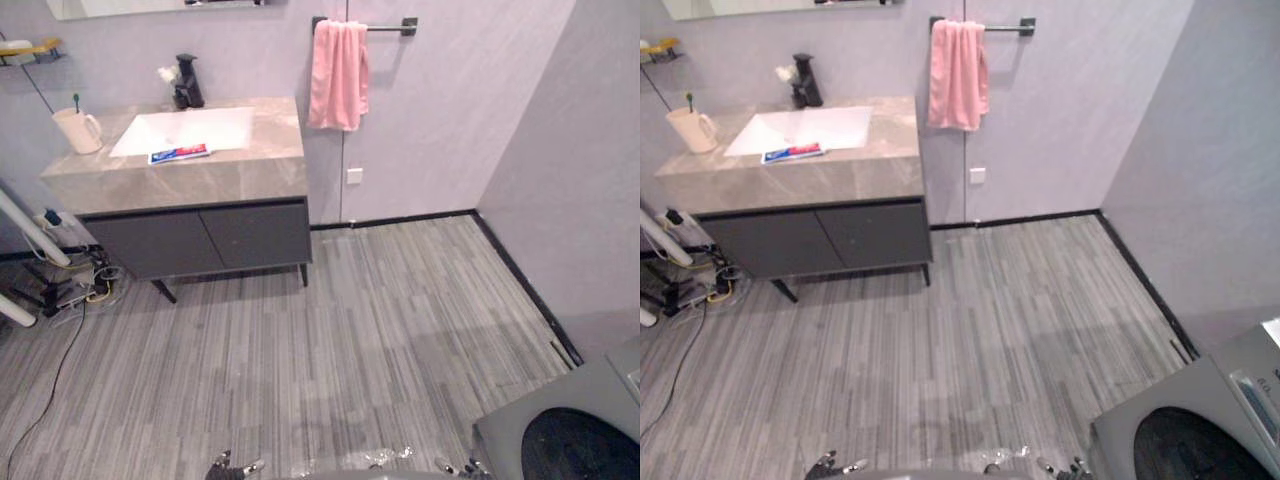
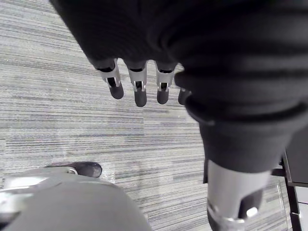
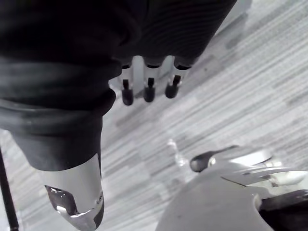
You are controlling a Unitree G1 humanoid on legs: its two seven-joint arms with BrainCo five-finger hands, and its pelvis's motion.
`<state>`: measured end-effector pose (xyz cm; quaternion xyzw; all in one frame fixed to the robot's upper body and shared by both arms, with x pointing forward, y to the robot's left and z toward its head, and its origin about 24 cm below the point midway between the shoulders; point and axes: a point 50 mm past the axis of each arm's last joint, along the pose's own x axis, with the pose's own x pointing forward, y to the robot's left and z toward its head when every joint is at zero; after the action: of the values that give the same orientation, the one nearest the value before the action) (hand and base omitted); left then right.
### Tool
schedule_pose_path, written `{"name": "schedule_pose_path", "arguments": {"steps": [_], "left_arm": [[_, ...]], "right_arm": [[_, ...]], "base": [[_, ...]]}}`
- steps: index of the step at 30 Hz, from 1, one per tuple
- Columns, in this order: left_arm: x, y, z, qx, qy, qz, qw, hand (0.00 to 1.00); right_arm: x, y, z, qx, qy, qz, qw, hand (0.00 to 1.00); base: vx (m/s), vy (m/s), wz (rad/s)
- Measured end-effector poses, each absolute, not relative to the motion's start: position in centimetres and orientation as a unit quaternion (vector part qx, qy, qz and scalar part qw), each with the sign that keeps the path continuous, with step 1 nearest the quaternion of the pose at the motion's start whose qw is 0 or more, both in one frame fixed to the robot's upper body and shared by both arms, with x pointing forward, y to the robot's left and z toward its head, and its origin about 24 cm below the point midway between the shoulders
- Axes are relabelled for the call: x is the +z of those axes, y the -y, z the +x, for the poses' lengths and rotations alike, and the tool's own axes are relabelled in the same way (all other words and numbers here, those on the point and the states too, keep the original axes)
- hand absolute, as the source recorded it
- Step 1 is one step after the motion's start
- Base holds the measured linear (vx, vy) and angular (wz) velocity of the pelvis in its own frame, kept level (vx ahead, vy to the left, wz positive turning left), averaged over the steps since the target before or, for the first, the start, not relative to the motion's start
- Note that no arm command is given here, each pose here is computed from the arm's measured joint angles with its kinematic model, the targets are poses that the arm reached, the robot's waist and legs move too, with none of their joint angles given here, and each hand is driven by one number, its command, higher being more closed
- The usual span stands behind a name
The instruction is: Organize washtable
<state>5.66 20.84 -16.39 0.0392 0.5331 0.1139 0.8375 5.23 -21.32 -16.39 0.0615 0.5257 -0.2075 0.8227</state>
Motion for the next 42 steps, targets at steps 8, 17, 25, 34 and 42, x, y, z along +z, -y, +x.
{"name": "schedule_pose_path", "arguments": {"steps": [8, 17, 25, 34, 42], "left_arm": [[-16.4, -20.8, 5.9, 0.105, -0.534, 0.047, 0.837, 0.0], [-16.3, -21.2, 7.0, 0.087, -0.528, 0.068, 0.842, 0.0], [-16.0, -21.3, 8.3, 0.089, -0.513, 0.068, 0.851, 0.0], [-15.6, -21.0, 9.3, 0.135, -0.485, 0.027, 0.863, 0.0], [-15.7, -22.0, 7.5, 0.15, -0.499, 0.027, 0.853, 0.0]], "right_arm": [[-16.4, 21.4, 5.2, -0.205, -0.529, 0.052, 0.822, 0.0], [-16.5, 21.0, 6.0, -0.191, -0.53, 0.044, 0.825, 0.0], [-16.3, 21.1, 6.3, -0.222, -0.511, 0.078, 0.827, 0.0], [-15.5, 21.7, 8.5, -0.236, -0.471, 0.092, 0.845, 0.0], [-15.6, 19.3, 9.7, -0.217, -0.465, 0.12, 0.85, 0.0]], "base": [[0.03, -0.005, 0.0], [0.01, -0.006, 0.0], [-0.07, -0.031, 0.09], [0.06, -0.041, -0.53], [0.32, 0.197, -0.91]]}}
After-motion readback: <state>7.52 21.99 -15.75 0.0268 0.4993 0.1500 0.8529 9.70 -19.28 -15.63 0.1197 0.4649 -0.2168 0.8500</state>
